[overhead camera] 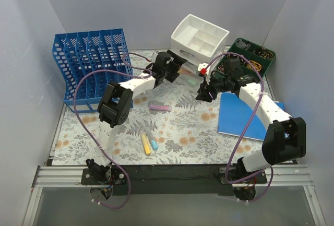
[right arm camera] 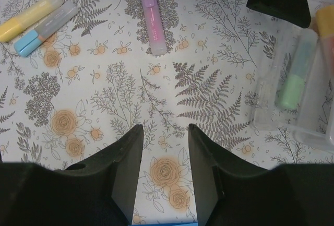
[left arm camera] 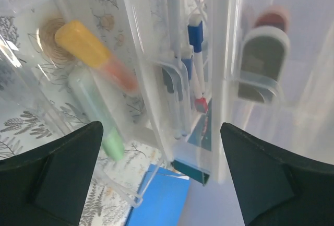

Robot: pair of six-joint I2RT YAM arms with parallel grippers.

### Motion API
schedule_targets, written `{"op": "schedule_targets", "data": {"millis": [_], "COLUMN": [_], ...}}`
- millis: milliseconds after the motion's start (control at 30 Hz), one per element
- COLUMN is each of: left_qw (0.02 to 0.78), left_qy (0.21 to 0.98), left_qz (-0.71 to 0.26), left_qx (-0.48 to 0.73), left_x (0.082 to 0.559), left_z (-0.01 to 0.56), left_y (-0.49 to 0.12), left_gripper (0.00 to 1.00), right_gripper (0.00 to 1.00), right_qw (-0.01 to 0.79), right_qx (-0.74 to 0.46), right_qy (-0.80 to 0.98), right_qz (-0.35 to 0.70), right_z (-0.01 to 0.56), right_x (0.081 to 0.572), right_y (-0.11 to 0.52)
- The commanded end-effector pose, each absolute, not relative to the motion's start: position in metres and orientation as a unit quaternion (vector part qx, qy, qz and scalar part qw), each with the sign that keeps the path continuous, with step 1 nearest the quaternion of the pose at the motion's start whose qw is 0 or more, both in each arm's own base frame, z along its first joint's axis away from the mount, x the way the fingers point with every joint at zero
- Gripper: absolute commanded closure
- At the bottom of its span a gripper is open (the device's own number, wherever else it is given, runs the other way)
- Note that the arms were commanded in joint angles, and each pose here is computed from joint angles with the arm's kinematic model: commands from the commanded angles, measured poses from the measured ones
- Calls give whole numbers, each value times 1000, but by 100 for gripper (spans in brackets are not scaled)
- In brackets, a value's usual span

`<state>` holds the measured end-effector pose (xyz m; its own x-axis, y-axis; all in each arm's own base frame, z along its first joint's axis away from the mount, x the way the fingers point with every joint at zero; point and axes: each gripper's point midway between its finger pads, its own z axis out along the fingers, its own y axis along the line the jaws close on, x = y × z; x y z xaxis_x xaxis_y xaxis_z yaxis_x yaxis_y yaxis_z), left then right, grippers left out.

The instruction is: Organize the desk

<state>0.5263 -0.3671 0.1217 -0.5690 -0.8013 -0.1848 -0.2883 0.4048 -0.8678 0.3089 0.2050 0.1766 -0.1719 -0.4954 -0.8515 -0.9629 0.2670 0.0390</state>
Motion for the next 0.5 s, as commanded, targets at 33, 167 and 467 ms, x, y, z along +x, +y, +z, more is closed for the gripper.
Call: {"op": "schedule_targets", "data": {"millis": [33,167,467], "left_qw": [324,345,413], "left_qy": [751,756,763], "left_qz": [-458,-458,-445], "left_qx": [-349,-318,-222], "left_x": [517,502,448], "left_z": [180,198,247], "left_y": [-363,-354,-319], "left_gripper": [2,2,2], "right_gripper": [52,51,51], "right_qw": [386,383,373], "right_qx": [-525,-530,-535], "right_qy": [689,682,675], "right_qz": [318,328,344], "right_z": [181,180,172], "right_x": [306,302,297], "right_y": [205,207,209]}}
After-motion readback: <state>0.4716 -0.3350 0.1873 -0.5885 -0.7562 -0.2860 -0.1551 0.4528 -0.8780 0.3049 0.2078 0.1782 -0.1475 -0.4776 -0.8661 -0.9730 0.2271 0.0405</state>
